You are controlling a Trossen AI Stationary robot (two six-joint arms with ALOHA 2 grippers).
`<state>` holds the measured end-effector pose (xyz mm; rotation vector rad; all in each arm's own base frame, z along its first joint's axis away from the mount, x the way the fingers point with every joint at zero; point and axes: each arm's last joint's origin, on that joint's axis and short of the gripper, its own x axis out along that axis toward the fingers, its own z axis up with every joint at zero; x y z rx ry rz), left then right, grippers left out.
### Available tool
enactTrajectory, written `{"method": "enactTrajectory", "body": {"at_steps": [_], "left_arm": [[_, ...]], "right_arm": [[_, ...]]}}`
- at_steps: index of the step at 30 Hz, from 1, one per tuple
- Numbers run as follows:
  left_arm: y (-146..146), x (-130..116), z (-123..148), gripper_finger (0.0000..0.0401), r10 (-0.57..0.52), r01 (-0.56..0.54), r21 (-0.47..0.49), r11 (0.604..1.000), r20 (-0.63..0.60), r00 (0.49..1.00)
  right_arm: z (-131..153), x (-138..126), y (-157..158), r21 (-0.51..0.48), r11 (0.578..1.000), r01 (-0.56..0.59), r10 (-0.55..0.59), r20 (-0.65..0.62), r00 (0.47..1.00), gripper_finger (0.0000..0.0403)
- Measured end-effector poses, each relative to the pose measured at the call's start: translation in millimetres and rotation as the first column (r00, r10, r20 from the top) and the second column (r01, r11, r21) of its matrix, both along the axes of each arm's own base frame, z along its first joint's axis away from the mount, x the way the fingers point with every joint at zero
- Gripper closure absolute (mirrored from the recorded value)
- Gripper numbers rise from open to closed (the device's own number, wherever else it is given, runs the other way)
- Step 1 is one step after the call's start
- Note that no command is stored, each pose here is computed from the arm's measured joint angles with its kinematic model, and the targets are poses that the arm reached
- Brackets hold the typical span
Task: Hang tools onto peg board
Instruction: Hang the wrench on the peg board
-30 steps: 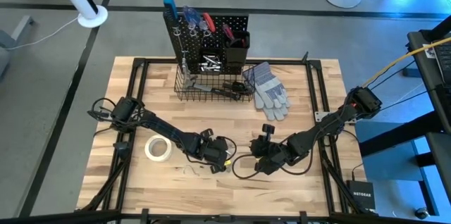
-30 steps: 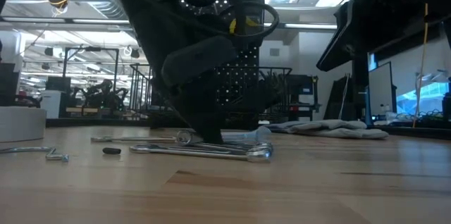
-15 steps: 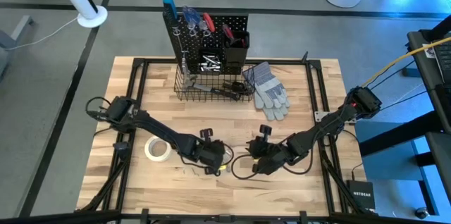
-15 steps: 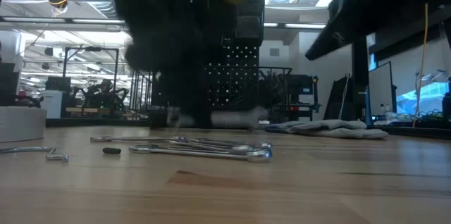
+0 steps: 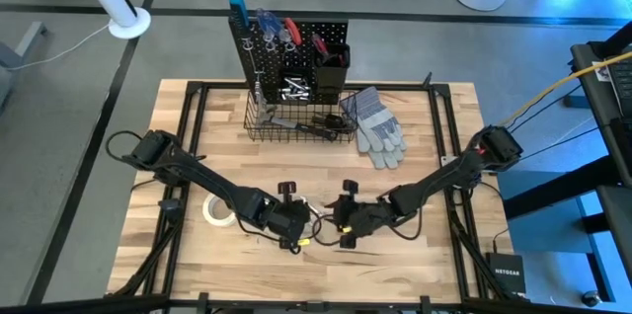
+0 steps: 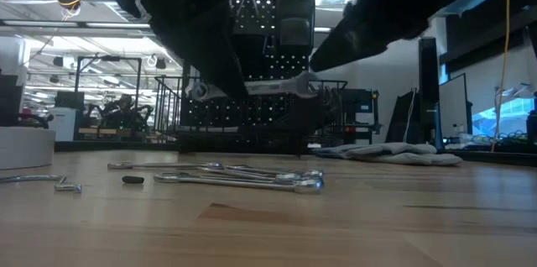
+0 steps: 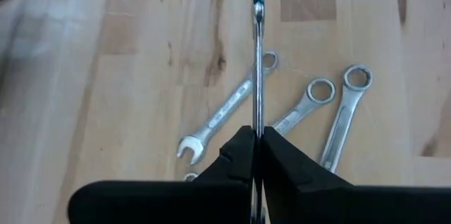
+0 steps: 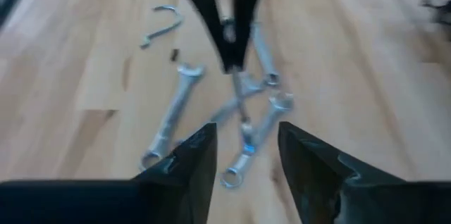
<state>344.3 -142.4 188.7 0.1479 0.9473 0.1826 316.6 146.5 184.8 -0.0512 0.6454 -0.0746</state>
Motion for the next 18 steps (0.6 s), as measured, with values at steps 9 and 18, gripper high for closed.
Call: {"method": "enactTrajectory", "body": {"at_steps": [9,18], "left_arm": [[1,-1,2,0.0397,0.000,0.000,0.009,1.000,0.003,1.000],[0,-1,2,0.0392,-0.001,0.001,0.011,1.000,0.006,1.000]], "right_arm": [[-8,6,-6,-0.004,0.999,-0.031,0.031,-0.028,0.999,0.0228],[-11,11,-6,-0.023,0.998,-0.055,0.055,-0.003,0.998,0.0295]]}}
